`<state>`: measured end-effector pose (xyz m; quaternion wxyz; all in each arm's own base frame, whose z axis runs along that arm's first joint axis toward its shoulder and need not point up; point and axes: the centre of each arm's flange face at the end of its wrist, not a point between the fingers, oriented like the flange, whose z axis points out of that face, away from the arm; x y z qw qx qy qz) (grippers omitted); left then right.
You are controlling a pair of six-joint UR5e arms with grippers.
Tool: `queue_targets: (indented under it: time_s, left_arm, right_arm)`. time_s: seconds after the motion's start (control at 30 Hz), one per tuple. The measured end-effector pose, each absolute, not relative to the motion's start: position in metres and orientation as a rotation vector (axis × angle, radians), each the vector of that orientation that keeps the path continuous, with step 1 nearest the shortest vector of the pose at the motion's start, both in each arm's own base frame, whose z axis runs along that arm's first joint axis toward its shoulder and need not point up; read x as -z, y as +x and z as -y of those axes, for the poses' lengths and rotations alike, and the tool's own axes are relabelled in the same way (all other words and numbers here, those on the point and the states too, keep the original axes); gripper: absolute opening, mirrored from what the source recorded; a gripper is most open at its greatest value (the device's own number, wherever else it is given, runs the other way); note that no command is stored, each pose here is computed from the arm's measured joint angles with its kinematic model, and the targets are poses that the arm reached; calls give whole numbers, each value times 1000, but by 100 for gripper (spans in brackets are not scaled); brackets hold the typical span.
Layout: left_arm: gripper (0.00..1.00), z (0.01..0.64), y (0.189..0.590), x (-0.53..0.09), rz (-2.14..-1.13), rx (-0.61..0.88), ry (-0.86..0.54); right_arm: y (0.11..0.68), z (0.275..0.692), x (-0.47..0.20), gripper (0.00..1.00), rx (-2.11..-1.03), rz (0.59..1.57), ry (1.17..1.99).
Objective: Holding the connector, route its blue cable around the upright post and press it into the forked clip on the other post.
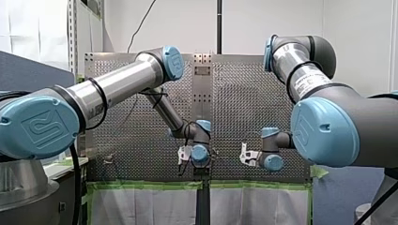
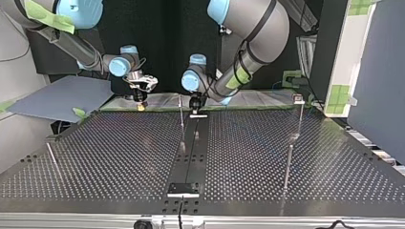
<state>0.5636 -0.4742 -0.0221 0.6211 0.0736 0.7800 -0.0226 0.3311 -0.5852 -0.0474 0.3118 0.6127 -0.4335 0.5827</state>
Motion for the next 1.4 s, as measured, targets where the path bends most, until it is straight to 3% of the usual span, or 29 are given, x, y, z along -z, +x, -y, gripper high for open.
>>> queue_targets:
  time_s: [0.8, 0.87, 0.9, 0.97, 1.0, 1.03, 1.13, 1.2, 1.27, 1.3, 1.37, 1.4]
  left_arm:
    - [0, 476, 568, 17, -1795, 45, 168]
    - [24, 476, 567, 17, -1795, 46, 169]
    - [24, 476, 567, 17, -1795, 46, 170]
    - [42, 477, 567, 17, -1795, 47, 171]
    - [42, 477, 567, 17, -1796, 48, 173]
    - [54, 477, 567, 17, -1796, 48, 174]
    - [62, 476, 566, 17, -1803, 41, 179]
    - [62, 474, 566, 18, -1812, 31, 187]
    - [77, 472, 565, 18, -1823, 18, 197]
    - [77, 472, 565, 19, -1828, 12, 202]
    - [95, 469, 564, 19, -1840, -6, 207]
    - [95, 468, 563, 20, -1845, -15, 209]
  right_arm:
    - [336, 588, 44, 0, -1540, 1138, 1623]
    - [336, 588, 44, 0, -1540, 1139, 1623]
    - [336, 587, 44, 0, -1540, 1139, 1623]
    - [337, 587, 44, 0, -1541, 1138, 1624]
    - [337, 587, 44, 0, -1540, 1138, 1624]
    - [337, 587, 44, 0, -1540, 1138, 1625]
    - [337, 587, 44, 0, -1539, 1139, 1626]
    - [337, 587, 44, 0, -1538, 1139, 1628]
    - [337, 586, 45, 0, -1536, 1139, 1630]
    - [337, 586, 45, 0, -1535, 1139, 1631]
    - [337, 586, 45, 0, -1533, 1138, 1633]
    - [337, 586, 45, 0, -1533, 1138, 1634]
